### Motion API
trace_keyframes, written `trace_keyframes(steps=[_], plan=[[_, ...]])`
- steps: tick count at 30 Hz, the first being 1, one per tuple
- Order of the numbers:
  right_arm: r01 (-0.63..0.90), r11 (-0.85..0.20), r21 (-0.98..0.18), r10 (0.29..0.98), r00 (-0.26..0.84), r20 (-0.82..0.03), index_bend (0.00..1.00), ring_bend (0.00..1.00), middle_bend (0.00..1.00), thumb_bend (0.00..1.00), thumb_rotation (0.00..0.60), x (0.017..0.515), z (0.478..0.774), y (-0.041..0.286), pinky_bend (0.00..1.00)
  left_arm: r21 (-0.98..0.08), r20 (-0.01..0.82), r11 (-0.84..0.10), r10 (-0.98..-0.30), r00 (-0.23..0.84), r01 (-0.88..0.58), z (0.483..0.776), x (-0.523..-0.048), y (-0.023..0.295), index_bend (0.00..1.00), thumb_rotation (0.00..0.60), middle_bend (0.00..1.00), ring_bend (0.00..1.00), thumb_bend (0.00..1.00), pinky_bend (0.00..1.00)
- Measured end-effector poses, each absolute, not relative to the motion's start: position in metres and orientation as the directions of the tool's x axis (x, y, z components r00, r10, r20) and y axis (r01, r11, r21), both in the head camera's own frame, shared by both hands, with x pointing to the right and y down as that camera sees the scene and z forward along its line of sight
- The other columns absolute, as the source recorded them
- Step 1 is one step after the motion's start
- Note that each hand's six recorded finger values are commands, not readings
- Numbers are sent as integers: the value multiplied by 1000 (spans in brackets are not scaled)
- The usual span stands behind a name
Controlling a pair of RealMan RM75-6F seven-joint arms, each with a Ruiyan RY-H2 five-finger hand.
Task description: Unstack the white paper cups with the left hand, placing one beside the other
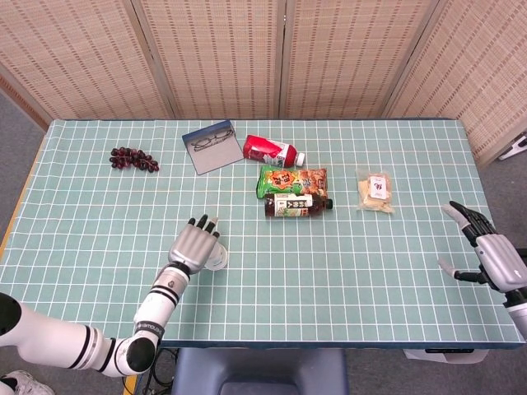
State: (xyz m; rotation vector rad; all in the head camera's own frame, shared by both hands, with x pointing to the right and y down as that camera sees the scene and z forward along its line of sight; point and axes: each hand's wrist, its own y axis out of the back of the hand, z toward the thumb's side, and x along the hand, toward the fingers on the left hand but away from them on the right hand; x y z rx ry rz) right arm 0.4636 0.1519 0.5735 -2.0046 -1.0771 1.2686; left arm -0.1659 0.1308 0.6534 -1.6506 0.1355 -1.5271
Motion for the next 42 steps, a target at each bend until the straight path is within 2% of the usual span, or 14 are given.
trace_keyframes(steps=[27,42], plan=[[333,-555,-762,832,230,-505,0,0,0,251,600,464,581,149,0,-660,710,-544,-678,193,518,593,-155,120,375,600,68,53,406,170],[338,-551,-763,834,220,-505,0,0,0,251,600,469,581,147,0,-668,697,-535,-693,184,518,577,-146,113,379,600,68,54,406,170]])
